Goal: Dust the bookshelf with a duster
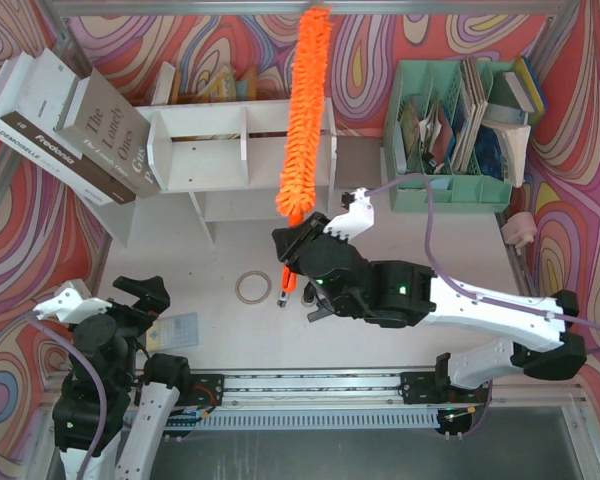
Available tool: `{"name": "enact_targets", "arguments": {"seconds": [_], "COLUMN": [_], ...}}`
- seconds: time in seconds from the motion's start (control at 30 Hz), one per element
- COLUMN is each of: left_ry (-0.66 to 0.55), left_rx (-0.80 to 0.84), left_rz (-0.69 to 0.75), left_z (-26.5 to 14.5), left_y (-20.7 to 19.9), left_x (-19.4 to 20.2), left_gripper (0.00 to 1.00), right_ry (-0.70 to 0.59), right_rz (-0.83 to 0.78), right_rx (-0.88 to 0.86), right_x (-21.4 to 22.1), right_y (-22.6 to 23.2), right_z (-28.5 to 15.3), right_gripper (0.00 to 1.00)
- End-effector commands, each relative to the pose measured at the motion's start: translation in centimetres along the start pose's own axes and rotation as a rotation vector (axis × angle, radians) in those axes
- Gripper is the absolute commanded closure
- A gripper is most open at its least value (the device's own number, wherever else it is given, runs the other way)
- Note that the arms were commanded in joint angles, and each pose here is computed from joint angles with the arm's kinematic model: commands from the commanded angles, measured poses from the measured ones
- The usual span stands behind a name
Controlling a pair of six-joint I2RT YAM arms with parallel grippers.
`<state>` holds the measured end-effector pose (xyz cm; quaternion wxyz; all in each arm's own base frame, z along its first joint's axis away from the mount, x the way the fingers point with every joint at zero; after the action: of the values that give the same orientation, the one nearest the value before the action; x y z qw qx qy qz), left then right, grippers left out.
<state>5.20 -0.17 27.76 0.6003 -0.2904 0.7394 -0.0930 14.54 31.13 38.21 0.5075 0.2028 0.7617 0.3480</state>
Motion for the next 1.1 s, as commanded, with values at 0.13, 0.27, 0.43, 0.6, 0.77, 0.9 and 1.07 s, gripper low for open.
{"name": "enact_targets", "arguments": {"seconds": [0.13,0.27,0.43,0.6,0.77,0.9,1.07], "left_ry": [0.006,0.006,0.004,0.003,0.007,0.011,0.018], "left_rx": [0.003,0.003,0.001,0.002,0.001,0.002,-0.004], "left_rz": [0.017,0.018,0.015,0.015,0.01,0.01,0.018], "left_z": [0.4,0.4,0.4,0.3,0.3,0.3,0.6], "left_y": [-0.2,-0.2,-0.1,-0.1,-0.1,-0.1,-0.3], "left_x": [0.1,0.0,0.0,0.0,0.1,0.1,0.1], "left_gripper": [0.02,0.02,0.02,0.02,0.02,0.02,0.02], "right_ry": [-0.084,-0.005,0.085,0.105,0.076,0.069,0.057], "right_rz": [0.003,-0.035,-0.058,-0.057,-0.035,-0.035,-0.026], "right_rx": [-0.057,-0.149,-0.189,-0.153,-0.047,-0.006,0.048], "right_x": [-2.3,-0.8,1.2,2.3,2.0,1.5,1.0], "right_y": [1.1,2.8,4.1,3.6,1.0,-0.3,-1.8], "right_z": [-0.6,0.0,1.0,1.6,2.3,2.9,3.4], "right_gripper": [1.0,1.0,1.0,1.0,1.0,1.0,1.0]}}
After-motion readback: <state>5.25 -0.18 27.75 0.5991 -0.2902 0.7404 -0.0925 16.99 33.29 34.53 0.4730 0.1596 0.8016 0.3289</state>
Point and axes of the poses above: each gripper's point midway between its finger pads, its own z axis out along the fingers, its own y axis along the line the jaws close on, x = y × z, the point moved 9 cm from there along -z, back along the fingers, and after that the axes turned 3 degrees about z, right-handed, at the moved point
